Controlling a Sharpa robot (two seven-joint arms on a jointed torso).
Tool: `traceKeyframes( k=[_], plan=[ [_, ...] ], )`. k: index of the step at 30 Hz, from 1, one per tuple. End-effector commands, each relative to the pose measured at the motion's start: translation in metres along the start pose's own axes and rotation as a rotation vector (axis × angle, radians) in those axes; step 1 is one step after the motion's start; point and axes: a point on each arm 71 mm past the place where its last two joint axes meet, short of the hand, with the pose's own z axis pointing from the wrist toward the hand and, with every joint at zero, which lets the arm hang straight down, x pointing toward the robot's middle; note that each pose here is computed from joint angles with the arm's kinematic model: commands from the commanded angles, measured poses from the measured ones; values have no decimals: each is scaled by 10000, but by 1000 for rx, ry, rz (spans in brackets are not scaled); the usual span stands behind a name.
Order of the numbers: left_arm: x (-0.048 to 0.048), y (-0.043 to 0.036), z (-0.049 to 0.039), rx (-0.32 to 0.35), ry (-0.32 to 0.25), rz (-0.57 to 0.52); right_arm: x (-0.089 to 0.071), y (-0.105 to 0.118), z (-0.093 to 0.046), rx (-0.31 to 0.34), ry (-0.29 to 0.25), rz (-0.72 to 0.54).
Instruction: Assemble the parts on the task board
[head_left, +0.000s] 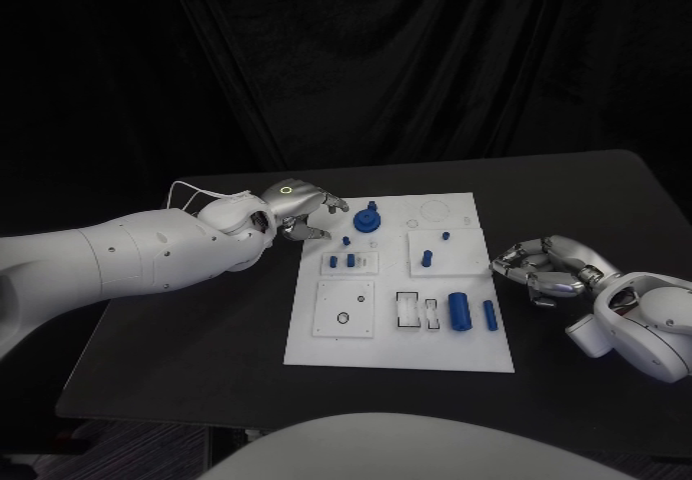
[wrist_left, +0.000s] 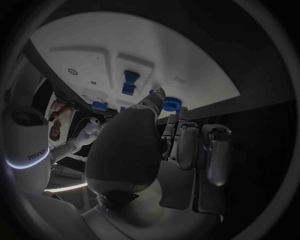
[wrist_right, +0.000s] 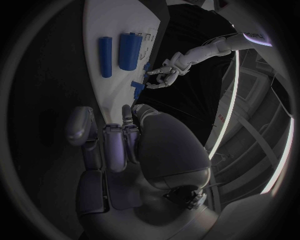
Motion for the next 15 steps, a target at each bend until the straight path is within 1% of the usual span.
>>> traceKeyframes(
  k=[1,2,3,5,6,8,10,11,12,13,15],
  plan=[
    [-136,33,-117,-21,-177,24,-98,178,7,-52,-43,-69],
    [-155,36,-162,-16,-195,20,-142,247,15,-66,-53,-81],
    [-190,34,-234,-3,-229,-1,-240,376,28,-89,-72,-105],
    [-237,24,-326,12,-275,-49,-368,546,41,-112,-94,-143],
    [-251,20,-353,14,-288,-64,-398,593,45,-117,-99,-156],
    [-296,8,-443,13,-326,-128,-474,741,68,-135,-108,-202],
    [-340,0,-532,14,-362,-231,-509,871,110,-150,-106,-254],
    [-353,-1,-565,16,-370,-285,-513,915,132,-156,-104,-277],
    [-365,-3,-602,19,-377,-362,-512,964,163,-162,-101,-309],
    [-373,-5,-620,22,-382,-414,-509,991,183,-166,-99,-330],
    [-393,-13,-662,38,-402,-580,-498,1056,244,-175,-95,-405]
  ],
)
